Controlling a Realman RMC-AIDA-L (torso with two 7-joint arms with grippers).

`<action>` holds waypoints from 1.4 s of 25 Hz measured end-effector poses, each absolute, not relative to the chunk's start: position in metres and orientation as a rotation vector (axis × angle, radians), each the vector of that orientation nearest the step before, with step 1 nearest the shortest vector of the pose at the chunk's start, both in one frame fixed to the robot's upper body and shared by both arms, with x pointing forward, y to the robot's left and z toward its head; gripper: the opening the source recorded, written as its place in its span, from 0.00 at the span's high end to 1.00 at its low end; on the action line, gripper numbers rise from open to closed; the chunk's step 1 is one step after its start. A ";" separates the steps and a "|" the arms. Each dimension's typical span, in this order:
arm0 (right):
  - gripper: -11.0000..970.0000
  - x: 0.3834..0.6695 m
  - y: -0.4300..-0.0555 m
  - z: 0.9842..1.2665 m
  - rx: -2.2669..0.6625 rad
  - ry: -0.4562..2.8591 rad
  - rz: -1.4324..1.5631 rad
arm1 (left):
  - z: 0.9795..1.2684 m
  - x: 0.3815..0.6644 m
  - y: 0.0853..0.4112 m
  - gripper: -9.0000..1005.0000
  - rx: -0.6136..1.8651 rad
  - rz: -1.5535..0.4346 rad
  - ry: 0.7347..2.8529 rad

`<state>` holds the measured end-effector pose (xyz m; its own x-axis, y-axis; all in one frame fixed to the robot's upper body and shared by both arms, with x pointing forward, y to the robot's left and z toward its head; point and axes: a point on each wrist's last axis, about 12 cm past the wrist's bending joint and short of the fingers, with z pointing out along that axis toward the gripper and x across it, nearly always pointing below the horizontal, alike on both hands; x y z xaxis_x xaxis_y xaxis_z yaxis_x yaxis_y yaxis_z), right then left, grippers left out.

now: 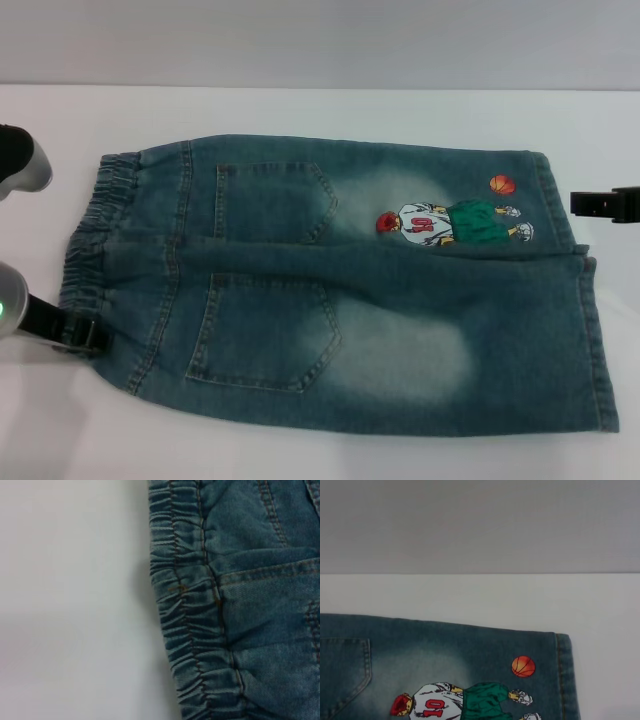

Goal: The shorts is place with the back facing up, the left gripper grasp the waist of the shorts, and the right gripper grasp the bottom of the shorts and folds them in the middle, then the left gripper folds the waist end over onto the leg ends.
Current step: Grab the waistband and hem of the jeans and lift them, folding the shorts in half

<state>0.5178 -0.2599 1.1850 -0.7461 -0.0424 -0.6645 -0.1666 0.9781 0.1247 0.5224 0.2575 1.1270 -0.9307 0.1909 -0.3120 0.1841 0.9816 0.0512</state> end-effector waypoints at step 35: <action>0.26 0.518 -0.259 1.182 -0.161 2.416 0.228 | 1.122 0.525 0.255 0.40 0.290 0.050 2.832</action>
